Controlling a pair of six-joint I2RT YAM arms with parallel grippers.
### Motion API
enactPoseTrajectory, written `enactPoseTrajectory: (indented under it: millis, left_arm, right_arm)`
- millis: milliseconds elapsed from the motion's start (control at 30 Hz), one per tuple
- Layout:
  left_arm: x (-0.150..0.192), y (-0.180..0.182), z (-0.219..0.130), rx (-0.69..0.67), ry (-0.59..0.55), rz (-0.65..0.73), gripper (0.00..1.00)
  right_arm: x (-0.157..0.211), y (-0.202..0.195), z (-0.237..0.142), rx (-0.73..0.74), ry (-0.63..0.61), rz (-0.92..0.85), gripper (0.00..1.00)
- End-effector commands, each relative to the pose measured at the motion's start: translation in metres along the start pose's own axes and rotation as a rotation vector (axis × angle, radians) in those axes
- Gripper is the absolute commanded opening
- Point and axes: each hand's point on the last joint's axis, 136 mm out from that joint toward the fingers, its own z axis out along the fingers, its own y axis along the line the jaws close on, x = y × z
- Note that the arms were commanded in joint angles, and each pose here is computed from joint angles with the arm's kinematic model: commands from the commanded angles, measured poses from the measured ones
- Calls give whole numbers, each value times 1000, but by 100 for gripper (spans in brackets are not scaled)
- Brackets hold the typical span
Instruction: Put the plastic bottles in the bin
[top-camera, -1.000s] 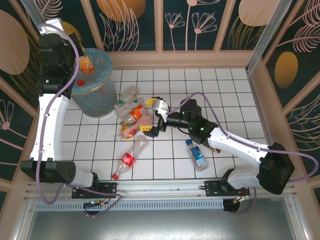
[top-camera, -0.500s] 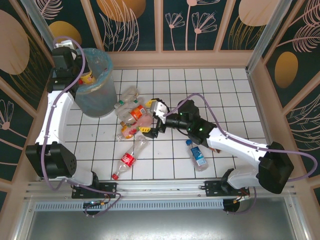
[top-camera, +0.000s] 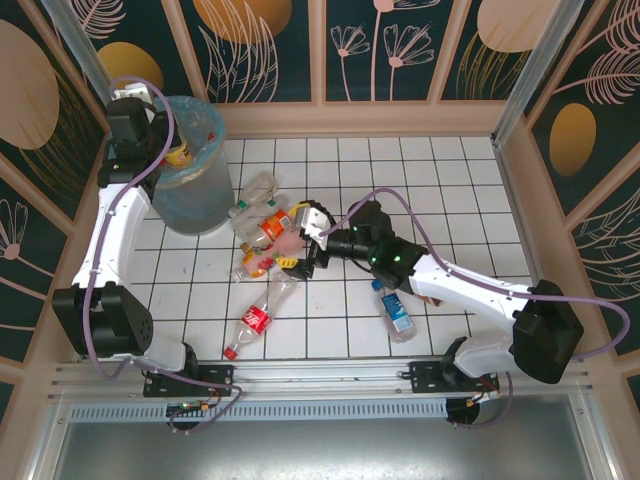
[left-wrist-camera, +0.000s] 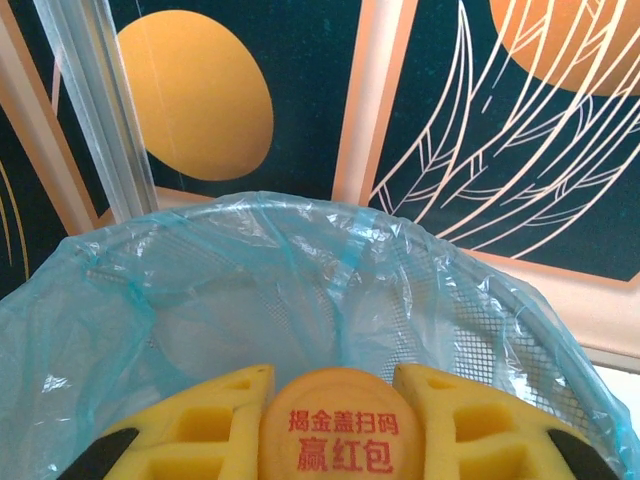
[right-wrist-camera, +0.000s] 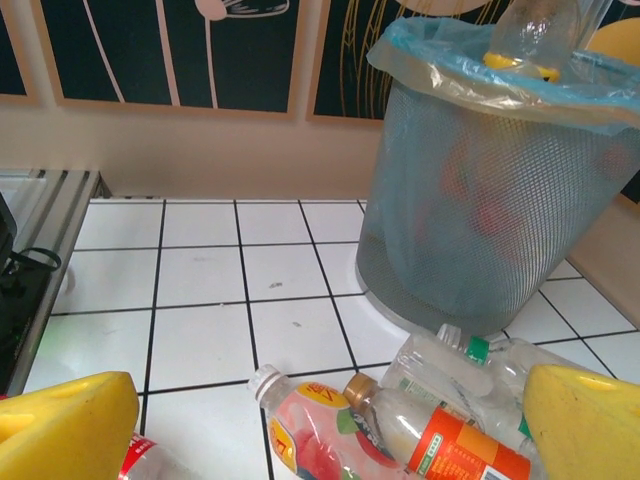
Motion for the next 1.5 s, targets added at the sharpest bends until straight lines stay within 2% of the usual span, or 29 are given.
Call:
enactPoseTrajectory:
  millis: [0, 167, 267, 567, 667, 733, 833, 867, 933, 1033, 1267, 1367, 1467]
  left_arm:
    - [7, -2, -12, 17, 61, 38, 0]
    - [-10, 17, -24, -105, 64, 97, 0]
    - [-7, 29, -24, -174, 75, 128, 0]
    - [50, 40, 6, -203, 198, 131, 0]
    - [58, 38, 11, -186, 208, 118, 16]
    - [58, 40, 13, -182, 201, 101, 31]
    - [60, 41, 14, -171, 204, 86, 33]
    - [61, 43, 14, -170, 205, 82, 36]
    - [62, 44, 14, -171, 206, 74, 51]
    - [57, 42, 9, -158, 186, 66, 56]
    - [31, 27, -7, -77, 107, 40, 55]
    - [27, 27, -12, -75, 94, 39, 46]
    - [41, 34, -9, -111, 125, 46, 32]
  right_arm:
    - [-12, 0, 5, 2, -4, -32, 99]
    - [-7, 0, 10, -4, 26, -58, 99]
    - [-2, 2, 13, -10, 38, -61, 99]
    - [6, 8, 14, -24, 68, -68, 99]
    - [8, 8, 11, -19, 74, -65, 99]
    - [7, 8, 10, -15, 73, -66, 99]
    - [8, 8, 10, -10, 77, -63, 99]
    - [8, 9, 10, -10, 76, -64, 99]
    - [6, 9, 11, -9, 74, -66, 99]
    - [7, 10, 12, -11, 77, -66, 99]
    - [8, 10, 15, -14, 88, -73, 99]
    - [7, 9, 16, -10, 88, -78, 99]
    - [8, 9, 17, -10, 89, -79, 99]
